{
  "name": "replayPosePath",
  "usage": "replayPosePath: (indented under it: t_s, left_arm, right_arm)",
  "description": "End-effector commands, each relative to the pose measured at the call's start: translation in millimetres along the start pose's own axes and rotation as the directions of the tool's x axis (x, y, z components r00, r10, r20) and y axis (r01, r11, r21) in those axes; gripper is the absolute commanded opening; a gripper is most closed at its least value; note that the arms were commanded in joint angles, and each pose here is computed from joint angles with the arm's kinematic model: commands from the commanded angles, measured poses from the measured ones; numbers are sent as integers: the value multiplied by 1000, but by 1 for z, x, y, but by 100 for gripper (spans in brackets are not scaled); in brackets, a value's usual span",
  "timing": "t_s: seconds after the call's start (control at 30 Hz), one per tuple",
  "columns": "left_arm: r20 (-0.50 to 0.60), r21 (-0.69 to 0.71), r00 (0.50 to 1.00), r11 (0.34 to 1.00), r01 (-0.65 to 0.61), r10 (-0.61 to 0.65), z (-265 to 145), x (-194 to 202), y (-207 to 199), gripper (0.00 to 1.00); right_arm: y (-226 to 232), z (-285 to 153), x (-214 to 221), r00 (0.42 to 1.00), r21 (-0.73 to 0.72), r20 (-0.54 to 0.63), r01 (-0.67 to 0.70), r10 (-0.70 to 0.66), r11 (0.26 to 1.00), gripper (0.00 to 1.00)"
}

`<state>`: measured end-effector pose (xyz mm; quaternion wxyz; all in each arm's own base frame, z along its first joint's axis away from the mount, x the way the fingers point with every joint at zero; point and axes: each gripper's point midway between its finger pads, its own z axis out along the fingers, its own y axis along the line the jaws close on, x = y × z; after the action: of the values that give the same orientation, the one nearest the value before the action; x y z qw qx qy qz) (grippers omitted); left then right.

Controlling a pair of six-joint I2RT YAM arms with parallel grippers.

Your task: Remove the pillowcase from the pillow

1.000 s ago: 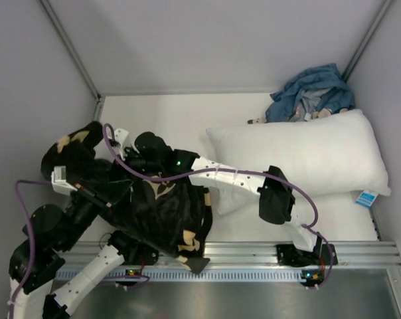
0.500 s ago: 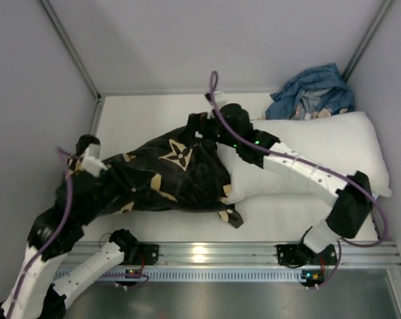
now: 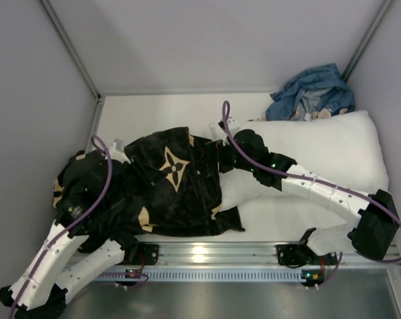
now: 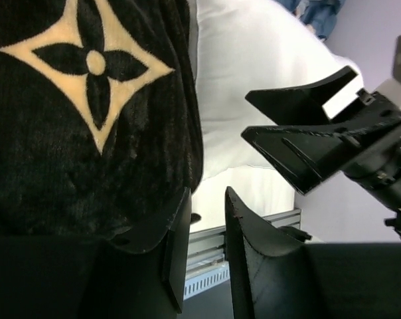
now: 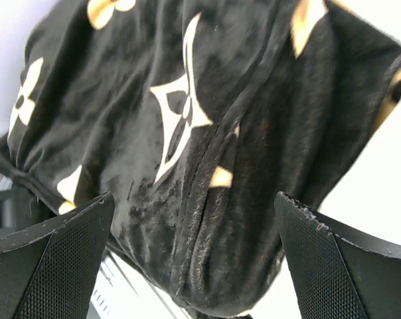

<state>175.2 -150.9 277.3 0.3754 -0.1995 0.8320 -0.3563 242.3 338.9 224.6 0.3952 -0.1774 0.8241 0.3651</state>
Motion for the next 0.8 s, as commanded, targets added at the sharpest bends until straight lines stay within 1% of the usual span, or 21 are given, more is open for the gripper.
replayPosePath:
  t_s: [0.0,0.07,0.1,0.17,0.23,0.27,0.3,0.33,0.37,0.4,0.43,0.47,0.5,0.57,0.6,0.63,0.67,0.7,0.73,0.77]
  left_arm:
    - [-67,-74,998,997,0,-5,39,23,25,32]
    - [-93,-108,996,994,-6,-4,60,35,41,34]
    - [-104,-107,995,994,-7,-5,66,39,43,36]
    - [-118,-82,993,997,-5,-5,78,42,38,47]
    - [-140,-115,990,993,-20,4,91,45,40,58]
    - [-136,-136,990,990,-36,17,95,43,43,67]
    - [-144,-166,989,985,-41,17,102,44,46,72]
    - [-138,-184,990,982,-46,21,107,42,48,74]
    - [-134,-209,991,977,-51,23,111,42,53,75]
    - [-114,-246,993,968,-56,29,116,38,59,78]
    - [-132,-284,991,957,-63,26,125,42,67,78]
    - [-146,-296,989,952,-72,29,131,45,69,77]
    - [-152,-279,988,957,-77,35,140,46,66,70]
    - [-190,-326,979,936,-132,72,159,54,83,58]
    - [-189,-354,979,924,-143,79,166,53,91,50]
    - [-183,-393,981,909,-138,69,173,48,103,46]
    - [-217,-431,974,889,-155,64,184,54,119,42]
    - [-227,-444,973,884,-148,49,190,54,127,37]
    - [-223,-424,975,898,-116,20,200,49,129,26]
    - [-245,-437,970,892,-114,4,208,51,137,22]
  right_arm:
    - [15,17,0,1000,-80,-11,-25,25,996,99]
    - [4,36,6,999,-34,-34,-44,43,998,99]
    - [-2,48,12,997,-13,-53,-53,53,998,98]
    - [-15,61,15,995,24,-61,-77,78,997,98]
    - [-23,76,30,986,28,-114,-118,120,993,95]
    - [-23,80,35,982,22,-133,-130,132,991,93]
    - [-24,83,42,978,16,-155,-142,143,990,89]
    - [-23,85,56,967,5,-192,-167,165,986,85]
    - [-21,84,60,964,-9,-201,-181,175,983,82]
    - [-20,82,68,958,-16,-215,-198,190,980,75]
    - [-15,77,77,953,-40,-224,-219,205,975,72]
    - [-10,74,79,954,-65,-220,-221,202,973,68]
    - [-5,66,90,951,-76,-236,-222,199,972,58]
    - [2,56,101,949,-100,-249,-223,192,970,40]
    - [-1,48,119,940,-91,-278,-231,198,969,32]
    - [9,38,124,943,-118,-279,-220,181,968,31]
    - [12,33,132,942,-121,-288,-217,175,969,30]
    - [8,26,151,934,-106,-311,-217,175,970,26]
    - [18,17,158,939,-120,-306,-200,155,972,24]
    - [20,13,168,938,-120,-315,-193,147,974,21]
